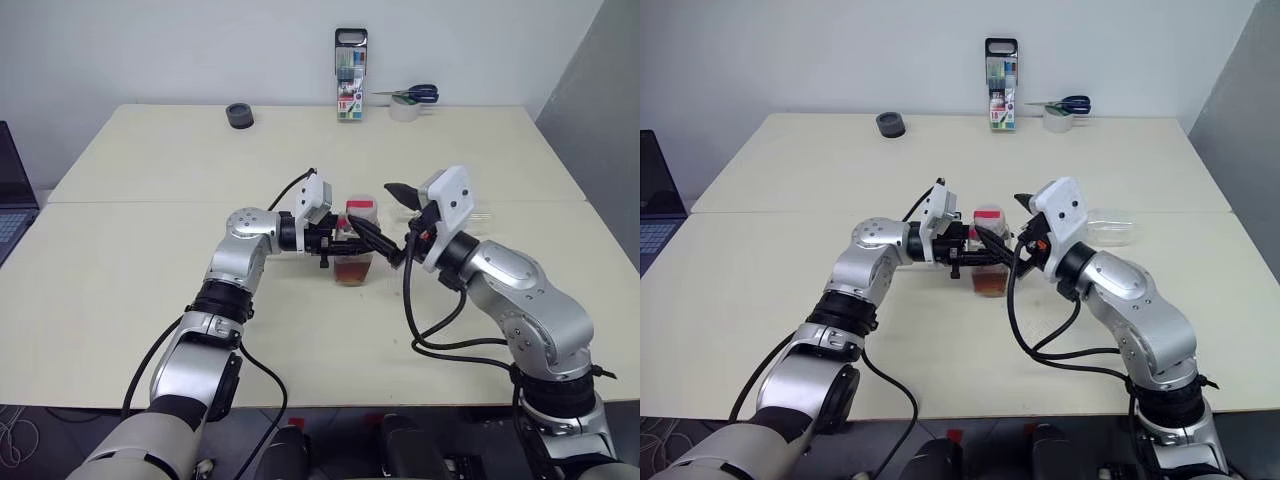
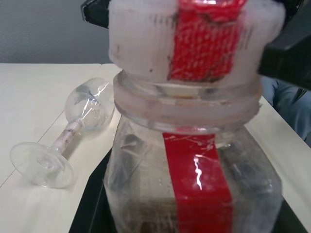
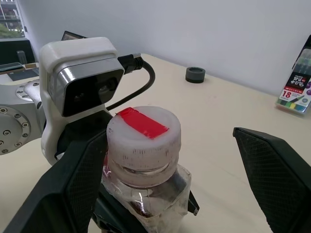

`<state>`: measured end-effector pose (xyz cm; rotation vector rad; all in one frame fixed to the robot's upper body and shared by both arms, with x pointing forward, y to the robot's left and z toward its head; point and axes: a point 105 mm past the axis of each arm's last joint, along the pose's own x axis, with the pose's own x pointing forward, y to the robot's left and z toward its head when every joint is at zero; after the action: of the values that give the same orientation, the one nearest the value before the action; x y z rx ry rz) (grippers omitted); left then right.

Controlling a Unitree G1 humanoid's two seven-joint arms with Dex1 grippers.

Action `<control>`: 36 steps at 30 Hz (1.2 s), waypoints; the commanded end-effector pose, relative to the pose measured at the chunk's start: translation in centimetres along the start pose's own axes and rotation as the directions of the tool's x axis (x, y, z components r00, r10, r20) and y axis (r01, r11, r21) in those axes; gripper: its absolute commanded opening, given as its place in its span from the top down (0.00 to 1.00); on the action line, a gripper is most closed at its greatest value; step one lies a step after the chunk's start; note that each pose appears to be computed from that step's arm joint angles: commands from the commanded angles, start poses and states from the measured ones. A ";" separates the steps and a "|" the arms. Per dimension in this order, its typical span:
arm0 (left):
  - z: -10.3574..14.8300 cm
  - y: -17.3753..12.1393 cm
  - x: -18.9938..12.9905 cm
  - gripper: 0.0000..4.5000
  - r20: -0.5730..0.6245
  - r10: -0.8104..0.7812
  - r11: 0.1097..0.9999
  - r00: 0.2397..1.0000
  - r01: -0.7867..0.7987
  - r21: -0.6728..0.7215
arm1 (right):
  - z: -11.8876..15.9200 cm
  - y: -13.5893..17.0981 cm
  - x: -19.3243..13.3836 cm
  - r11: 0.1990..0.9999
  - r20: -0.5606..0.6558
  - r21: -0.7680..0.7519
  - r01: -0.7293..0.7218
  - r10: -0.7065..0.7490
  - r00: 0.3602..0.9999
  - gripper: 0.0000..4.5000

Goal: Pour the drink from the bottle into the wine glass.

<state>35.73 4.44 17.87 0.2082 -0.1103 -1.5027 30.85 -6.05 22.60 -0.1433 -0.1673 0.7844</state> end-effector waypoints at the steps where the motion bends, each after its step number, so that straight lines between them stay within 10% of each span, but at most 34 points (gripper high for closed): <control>1: 1.4 0.2 -0.2 0.63 0.028 0.007 0.998 1.000 -0.009 0.059 | 1.4 0.7 -0.5 0.999 0.046 -0.003 -0.036 0.036 0.998 0.04; 36: 0.9 -0.4 0.1 0.63 0.035 0.008 0.996 0.999 -0.012 0.090 | 2.2 2.3 -0.2 0.981 0.032 0.041 -0.188 0.187 0.982 0.04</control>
<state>35.54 4.68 17.06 0.2142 -0.1283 -1.4796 29.21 -4.79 23.31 -0.0982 -0.1253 0.9453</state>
